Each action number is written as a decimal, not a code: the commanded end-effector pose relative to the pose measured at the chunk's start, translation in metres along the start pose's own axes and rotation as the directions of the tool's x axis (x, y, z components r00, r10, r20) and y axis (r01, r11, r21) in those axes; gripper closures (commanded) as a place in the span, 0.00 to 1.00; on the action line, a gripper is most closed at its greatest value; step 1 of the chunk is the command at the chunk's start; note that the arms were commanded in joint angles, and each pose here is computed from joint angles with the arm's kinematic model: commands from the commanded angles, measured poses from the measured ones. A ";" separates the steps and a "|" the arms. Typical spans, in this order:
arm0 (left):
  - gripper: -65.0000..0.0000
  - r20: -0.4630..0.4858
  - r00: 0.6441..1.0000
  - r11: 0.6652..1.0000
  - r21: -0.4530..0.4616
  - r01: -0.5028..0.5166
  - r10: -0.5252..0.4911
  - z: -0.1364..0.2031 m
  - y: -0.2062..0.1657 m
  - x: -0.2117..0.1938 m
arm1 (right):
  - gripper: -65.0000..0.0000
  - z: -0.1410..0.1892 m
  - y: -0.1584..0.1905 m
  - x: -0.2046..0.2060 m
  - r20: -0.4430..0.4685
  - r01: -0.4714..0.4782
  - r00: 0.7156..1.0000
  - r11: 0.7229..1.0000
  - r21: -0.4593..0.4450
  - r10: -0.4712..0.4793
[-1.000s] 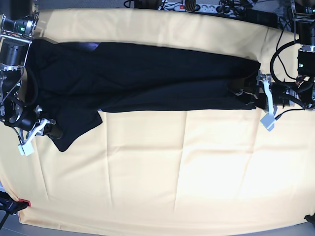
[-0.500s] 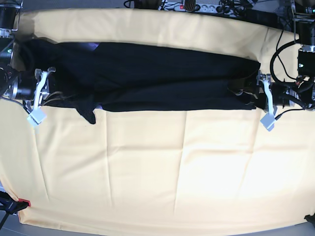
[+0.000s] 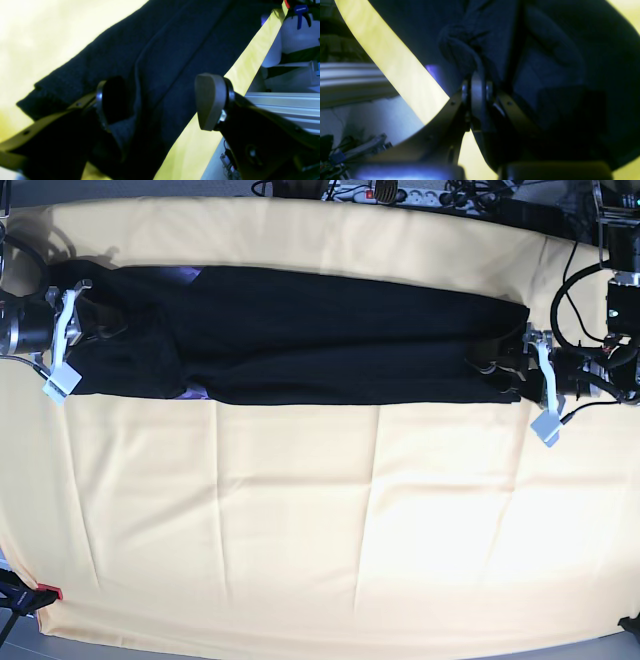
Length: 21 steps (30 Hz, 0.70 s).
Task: Fold the T-shirt properly
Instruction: 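Regrasp the folded edge with the right gripper and tuck the sleeve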
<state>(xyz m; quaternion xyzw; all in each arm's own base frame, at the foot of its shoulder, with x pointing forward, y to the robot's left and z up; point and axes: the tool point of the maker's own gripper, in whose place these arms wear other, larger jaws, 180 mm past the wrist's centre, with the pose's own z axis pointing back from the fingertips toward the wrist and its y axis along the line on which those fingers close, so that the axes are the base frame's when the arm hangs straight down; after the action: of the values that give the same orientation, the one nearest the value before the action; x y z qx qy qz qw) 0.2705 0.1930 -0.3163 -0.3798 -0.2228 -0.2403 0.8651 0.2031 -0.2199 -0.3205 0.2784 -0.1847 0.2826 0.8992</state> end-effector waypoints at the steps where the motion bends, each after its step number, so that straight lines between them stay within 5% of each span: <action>1: 0.29 0.033 0.999 0.999 0.009 0.036 -0.037 0.011 -0.001 0.016 | 1.00 0.010 -0.001 0.008 0.016 -0.029 0.999 1.000 -0.010 0.029; 4: 0.29 0.034 0.998 0.999 0.017 0.043 -0.043 0.014 0.000 0.019 | 1.00 0.010 -0.001 0.007 0.014 -0.028 1.000 1.000 -0.011 0.028; 9: 0.29 0.011 0.998 0.997 0.049 0.067 -0.067 0.026 0.006 0.017 | 1.00 0.011 -0.026 -0.028 -0.148 -0.041 0.989 0.988 -0.152 0.018; 14: 0.29 -0.021 0.997 0.993 0.094 0.075 -0.073 0.044 0.013 0.015 | 0.99 0.013 -0.034 -0.041 -0.204 -0.049 0.979 0.979 -0.196 0.009; 18: 0.29 -0.036 0.997 0.990 0.114 0.078 -0.075 0.052 0.016 0.014 | 0.51 0.009 -0.020 -0.027 -0.133 -0.033 0.991 0.992 -0.124 0.016; 21: 0.29 -0.042 0.997 0.990 0.123 0.074 -0.070 0.055 0.017 0.013 | 0.42 0.014 -0.009 -0.012 -0.093 -0.064 0.994 0.995 -0.082 0.056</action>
<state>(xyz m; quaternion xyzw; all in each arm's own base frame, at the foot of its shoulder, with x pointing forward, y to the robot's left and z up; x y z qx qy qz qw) 0.2724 0.2372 -0.3007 -0.3186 -0.2163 -0.2574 0.8862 0.1872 -0.2363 -0.3316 0.2285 -0.1462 0.3026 0.9137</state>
